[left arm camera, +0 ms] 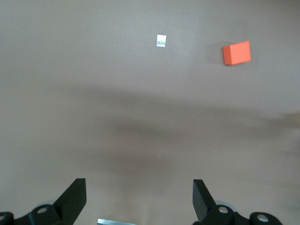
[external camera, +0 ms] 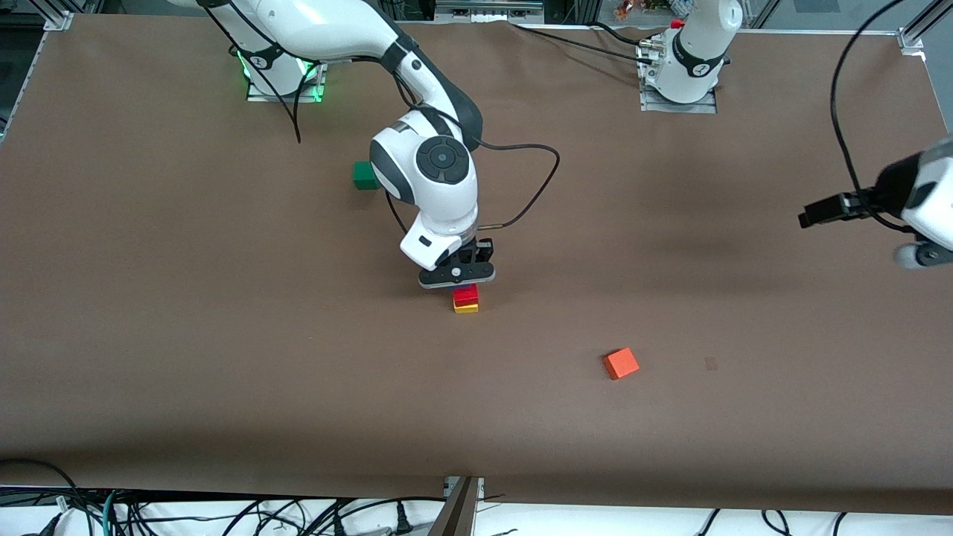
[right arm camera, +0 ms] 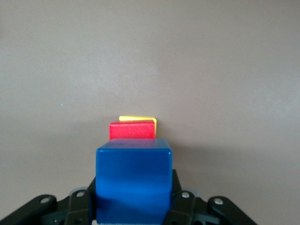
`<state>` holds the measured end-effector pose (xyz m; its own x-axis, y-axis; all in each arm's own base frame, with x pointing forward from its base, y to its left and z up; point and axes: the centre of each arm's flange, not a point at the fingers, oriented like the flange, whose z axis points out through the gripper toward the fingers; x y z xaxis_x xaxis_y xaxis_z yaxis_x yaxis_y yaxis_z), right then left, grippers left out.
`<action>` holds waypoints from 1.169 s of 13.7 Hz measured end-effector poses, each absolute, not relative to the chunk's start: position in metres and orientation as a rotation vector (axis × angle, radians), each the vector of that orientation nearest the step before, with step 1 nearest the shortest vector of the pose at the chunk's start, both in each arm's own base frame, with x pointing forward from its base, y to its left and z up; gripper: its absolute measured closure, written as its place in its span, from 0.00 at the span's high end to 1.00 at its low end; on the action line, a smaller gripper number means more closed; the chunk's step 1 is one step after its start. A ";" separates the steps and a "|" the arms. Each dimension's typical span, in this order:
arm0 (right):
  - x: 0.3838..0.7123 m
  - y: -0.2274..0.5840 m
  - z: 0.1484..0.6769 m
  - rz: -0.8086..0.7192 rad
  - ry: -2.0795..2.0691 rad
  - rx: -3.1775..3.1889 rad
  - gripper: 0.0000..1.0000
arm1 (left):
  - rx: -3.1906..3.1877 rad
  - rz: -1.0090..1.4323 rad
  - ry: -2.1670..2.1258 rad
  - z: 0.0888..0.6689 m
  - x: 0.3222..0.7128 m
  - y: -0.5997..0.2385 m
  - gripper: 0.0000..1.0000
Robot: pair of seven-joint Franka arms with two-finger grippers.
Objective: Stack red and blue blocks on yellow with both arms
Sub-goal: 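Lower the blue cube onto the red cube and open the right gripper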
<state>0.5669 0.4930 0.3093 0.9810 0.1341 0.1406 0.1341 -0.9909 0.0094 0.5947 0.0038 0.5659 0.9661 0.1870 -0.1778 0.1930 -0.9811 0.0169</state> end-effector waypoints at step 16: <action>0.572 0.499 0.284 -0.267 -0.222 -3.129 0.55 | 3.081 -0.266 0.370 0.557 0.590 0.062 1.00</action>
